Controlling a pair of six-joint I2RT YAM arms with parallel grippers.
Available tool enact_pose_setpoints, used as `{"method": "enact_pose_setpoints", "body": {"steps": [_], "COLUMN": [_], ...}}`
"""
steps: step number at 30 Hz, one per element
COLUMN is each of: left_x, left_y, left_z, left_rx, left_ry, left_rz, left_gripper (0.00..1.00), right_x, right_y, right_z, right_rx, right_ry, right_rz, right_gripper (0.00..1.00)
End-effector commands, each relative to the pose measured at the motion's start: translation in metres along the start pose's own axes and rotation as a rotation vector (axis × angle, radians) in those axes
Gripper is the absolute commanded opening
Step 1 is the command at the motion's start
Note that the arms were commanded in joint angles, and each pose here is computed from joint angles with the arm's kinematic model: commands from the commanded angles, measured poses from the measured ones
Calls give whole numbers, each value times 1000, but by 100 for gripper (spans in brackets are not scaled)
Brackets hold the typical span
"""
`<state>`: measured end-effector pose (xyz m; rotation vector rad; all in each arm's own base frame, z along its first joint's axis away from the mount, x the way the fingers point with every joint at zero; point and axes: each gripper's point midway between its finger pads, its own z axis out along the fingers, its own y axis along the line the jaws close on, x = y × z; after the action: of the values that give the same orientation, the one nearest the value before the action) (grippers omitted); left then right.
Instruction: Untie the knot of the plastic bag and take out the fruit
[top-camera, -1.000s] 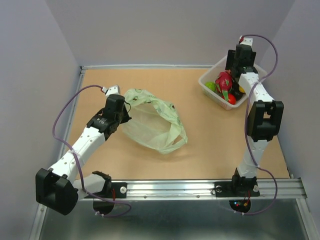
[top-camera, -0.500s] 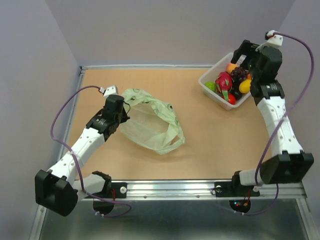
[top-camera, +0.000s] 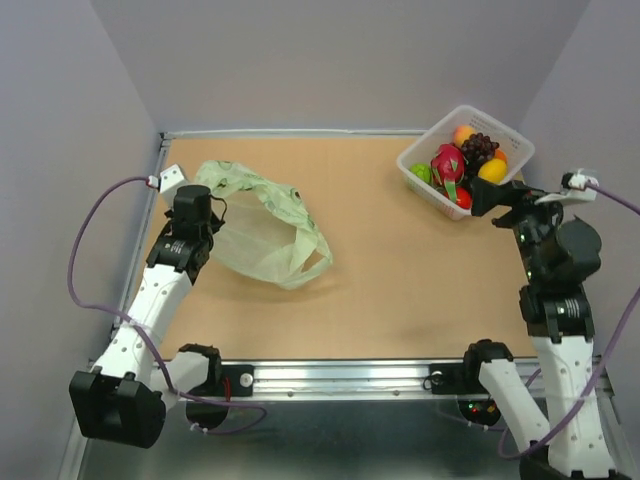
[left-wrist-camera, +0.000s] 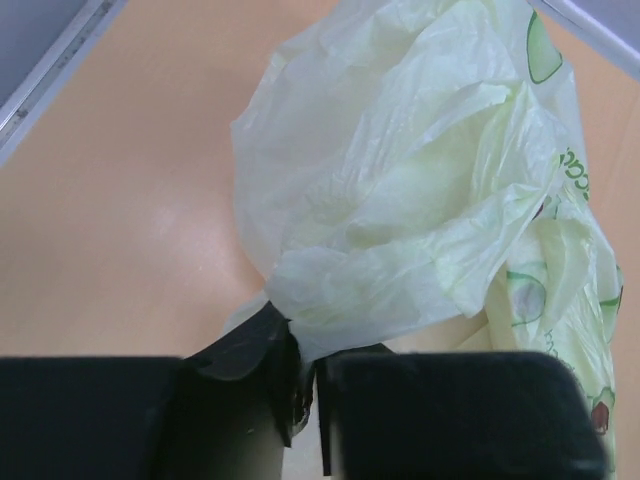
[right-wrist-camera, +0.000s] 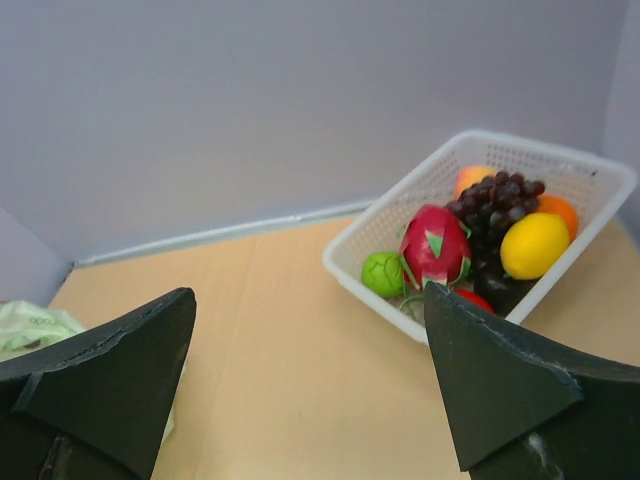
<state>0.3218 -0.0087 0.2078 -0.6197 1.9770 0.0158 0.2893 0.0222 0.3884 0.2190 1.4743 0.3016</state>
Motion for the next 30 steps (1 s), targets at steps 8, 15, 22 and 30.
{"method": "enact_pose_setpoints", "body": {"steps": [8,15,22,30], "left_x": [-19,-47,-74,-48], "left_y": [10,26,64,109], "left_z": [-46,-128,-222,-267], "left_rx": [91,194,275,283], "left_ry": [-79,-151,-314,-374], "left_rz": [-90,-115,-150,-170], "left_gripper": [94,99,99,99], "right_x": [-31,-36,-35,-11], "right_y": [-17,-8,-10,-25], "right_z": [-95,-132,-159,-187], "right_rx": [83,51,76,133], "right_ry": [-216,-187,-119,-56], "right_rz": [-82,-105,-128,-129], "right_gripper": [100,100,100,100]}}
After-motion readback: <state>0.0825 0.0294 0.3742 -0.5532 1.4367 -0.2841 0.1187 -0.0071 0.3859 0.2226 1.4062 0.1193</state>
